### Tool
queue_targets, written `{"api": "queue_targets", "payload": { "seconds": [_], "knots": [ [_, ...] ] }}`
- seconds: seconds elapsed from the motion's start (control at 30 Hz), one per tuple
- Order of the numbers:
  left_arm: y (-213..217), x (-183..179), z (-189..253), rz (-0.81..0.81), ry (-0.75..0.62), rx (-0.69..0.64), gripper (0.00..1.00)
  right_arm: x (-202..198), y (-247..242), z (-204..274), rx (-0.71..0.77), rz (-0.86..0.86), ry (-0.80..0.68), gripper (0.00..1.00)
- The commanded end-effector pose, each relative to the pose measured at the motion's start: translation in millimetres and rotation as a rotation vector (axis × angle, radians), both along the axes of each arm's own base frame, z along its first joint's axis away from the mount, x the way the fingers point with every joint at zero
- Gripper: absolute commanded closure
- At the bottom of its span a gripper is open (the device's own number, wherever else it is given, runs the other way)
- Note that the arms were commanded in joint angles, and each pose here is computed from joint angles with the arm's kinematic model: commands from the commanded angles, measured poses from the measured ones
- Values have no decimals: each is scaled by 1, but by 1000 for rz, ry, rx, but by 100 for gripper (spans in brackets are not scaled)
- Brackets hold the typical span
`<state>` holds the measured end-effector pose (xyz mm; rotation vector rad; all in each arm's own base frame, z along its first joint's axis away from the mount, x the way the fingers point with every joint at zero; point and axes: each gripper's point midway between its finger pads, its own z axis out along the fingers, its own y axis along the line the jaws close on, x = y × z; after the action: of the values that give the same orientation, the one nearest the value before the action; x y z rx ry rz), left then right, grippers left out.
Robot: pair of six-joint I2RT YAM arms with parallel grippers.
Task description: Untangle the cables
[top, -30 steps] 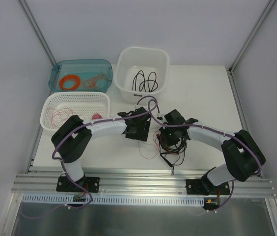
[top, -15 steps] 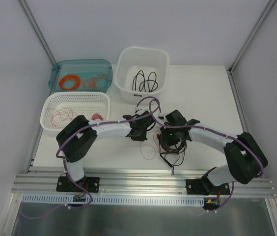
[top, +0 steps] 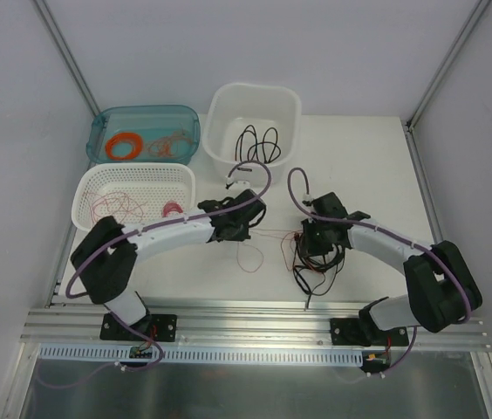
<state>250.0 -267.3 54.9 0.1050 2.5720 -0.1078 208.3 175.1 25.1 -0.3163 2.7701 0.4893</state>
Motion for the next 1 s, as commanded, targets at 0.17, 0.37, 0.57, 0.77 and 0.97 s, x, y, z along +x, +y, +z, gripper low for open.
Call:
{"api": "queue_targets", "payload": {
  "seconds": [0.17, 0.37, 0.57, 0.77, 0.97],
  "knots": [
    [61, 40, 153, 82, -336, -126, 100, 7, -35, -10, -9, -201, 50, 98],
    [107, 50, 243, 123, -505, -176, 100, 8, -47, -15, -10, -256, 73, 95],
    [146, 49, 300, 165, -603, -172, 100, 9, -55, -16, -30, -285, 78, 91],
    [169, 51, 347, 177, -692, -159, 100, 5, -61, -14, -57, -302, 98, 78],
    [110, 46, 282, 12, -448, -316, 79, 12, -60, 21, -47, -270, 9, 43]
  ]
}}
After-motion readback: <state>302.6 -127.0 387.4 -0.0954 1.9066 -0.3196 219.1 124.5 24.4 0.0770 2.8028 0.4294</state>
